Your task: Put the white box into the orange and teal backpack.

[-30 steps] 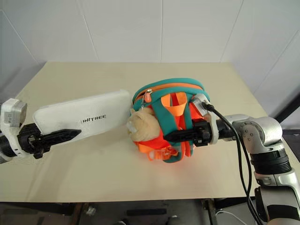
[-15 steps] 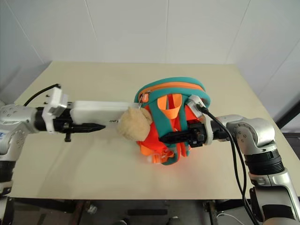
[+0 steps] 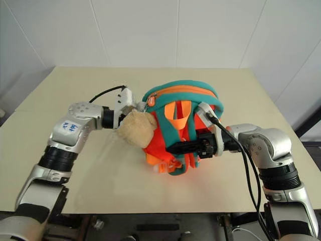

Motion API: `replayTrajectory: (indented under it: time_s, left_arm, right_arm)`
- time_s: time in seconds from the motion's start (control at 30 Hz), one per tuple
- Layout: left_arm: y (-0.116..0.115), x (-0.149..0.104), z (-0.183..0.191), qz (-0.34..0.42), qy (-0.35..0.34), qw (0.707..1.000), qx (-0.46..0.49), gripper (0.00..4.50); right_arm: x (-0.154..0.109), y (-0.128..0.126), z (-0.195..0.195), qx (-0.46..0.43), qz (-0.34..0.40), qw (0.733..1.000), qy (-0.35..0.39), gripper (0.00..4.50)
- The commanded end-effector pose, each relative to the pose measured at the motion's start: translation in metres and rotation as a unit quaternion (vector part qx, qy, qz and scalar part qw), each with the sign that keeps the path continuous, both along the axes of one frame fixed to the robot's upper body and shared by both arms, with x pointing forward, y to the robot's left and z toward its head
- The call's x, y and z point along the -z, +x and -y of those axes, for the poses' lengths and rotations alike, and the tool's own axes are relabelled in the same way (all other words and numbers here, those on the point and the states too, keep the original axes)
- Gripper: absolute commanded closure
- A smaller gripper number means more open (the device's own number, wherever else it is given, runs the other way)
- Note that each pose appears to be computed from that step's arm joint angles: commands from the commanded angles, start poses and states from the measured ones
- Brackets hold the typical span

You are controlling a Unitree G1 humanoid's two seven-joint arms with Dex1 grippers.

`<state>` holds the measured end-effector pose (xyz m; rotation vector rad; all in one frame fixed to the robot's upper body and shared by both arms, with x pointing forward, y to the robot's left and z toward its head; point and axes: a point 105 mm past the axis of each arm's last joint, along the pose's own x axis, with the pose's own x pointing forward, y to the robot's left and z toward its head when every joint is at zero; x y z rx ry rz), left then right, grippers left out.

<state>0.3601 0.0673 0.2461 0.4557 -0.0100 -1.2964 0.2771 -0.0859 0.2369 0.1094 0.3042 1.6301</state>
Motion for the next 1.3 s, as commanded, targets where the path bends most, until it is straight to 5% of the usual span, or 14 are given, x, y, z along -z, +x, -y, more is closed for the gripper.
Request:
replayTrajectory:
  time_s: [0.03,0.4,0.67,0.9,1.0,1.3]
  left_arm:
    - [-0.002,-0.020,0.007,0.014,-0.038,0.999,0.007,3.16]
    - [-0.020,-0.024,-0.029,-0.002,-0.028,0.999,0.041,0.02]
    - [-0.027,-0.008,-0.100,-0.015,0.049,0.999,0.015,0.02]
    - [-0.018,-0.013,-0.103,0.024,0.010,1.000,-0.012,0.02]
    - [-0.017,-0.016,-0.099,0.028,-0.015,0.999,-0.007,0.58]
    - [-0.013,-0.021,-0.085,0.049,-0.034,0.998,0.004,3.34]
  right_arm:
    - [-0.005,-0.009,-0.003,-0.012,0.013,1.000,0.010,4.49]
    - [-0.004,-0.009,-0.001,0.005,0.014,1.000,0.017,4.50]
    - [-0.002,-0.006,0.000,0.018,0.017,1.000,0.015,4.50]
    - [0.000,-0.003,0.000,0.022,0.017,1.000,0.010,4.50]
    - [0.001,-0.003,0.000,0.022,0.018,1.000,0.008,4.50]
    - [0.002,-0.002,0.000,0.024,0.020,0.999,0.005,4.50]
